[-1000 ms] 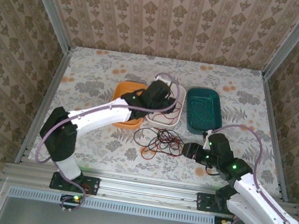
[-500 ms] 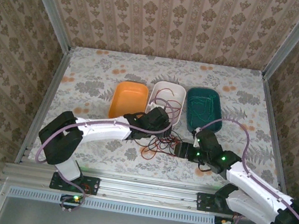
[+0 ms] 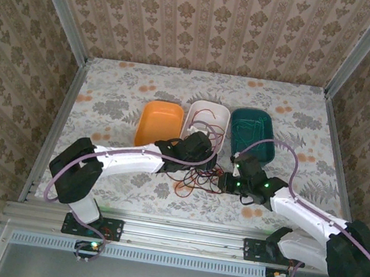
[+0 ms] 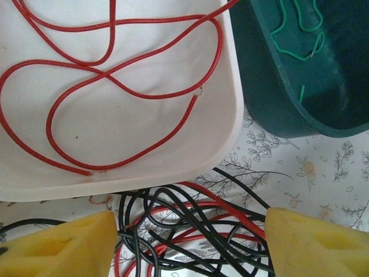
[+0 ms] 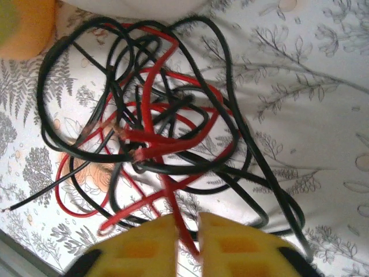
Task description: Untangle the cables
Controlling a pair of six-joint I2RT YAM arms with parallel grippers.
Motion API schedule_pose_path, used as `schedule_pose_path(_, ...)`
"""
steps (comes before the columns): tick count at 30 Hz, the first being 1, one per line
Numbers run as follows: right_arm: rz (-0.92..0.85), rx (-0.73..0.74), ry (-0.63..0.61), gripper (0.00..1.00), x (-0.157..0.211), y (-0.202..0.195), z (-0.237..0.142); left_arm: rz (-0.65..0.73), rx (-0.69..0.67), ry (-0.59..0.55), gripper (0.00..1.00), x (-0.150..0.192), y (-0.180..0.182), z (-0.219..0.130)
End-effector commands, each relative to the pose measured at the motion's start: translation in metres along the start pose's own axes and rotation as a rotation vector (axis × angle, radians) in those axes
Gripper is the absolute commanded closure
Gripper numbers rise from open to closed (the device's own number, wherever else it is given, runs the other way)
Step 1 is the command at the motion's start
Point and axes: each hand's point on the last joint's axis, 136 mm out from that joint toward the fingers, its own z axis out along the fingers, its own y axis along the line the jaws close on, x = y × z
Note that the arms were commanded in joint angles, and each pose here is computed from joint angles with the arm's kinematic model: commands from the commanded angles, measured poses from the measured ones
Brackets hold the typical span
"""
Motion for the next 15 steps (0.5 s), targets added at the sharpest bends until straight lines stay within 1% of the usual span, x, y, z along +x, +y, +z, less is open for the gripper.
schedule_pose_path(1,-0.043,-0.016,-0.070,0.94,-0.020,0.013,-0.012,0.005,0.054,0.010,0.32,-0.005,-0.018,0.002)
schedule_pose_path(5,-0.043,-0.023,-0.164,0.99,-0.029,0.012,-0.034,0.018,0.089,0.039,0.33,0.000,-0.029,0.010)
schedule_pose_path(7,-0.039,-0.060,-0.223,1.00,-0.035,0.018,-0.052,0.026,0.105,0.061,0.34,0.005,-0.034,0.016)
schedule_pose_path(10,-0.034,-0.111,-0.310,1.00,-0.044,0.026,-0.081,0.030,0.105,0.090,0.38,0.012,-0.037,0.023)
schedule_pose_path(15,-0.015,-0.184,-0.436,1.00,-0.057,0.036,-0.128,0.031,0.091,0.121,0.38,0.021,-0.033,0.032)
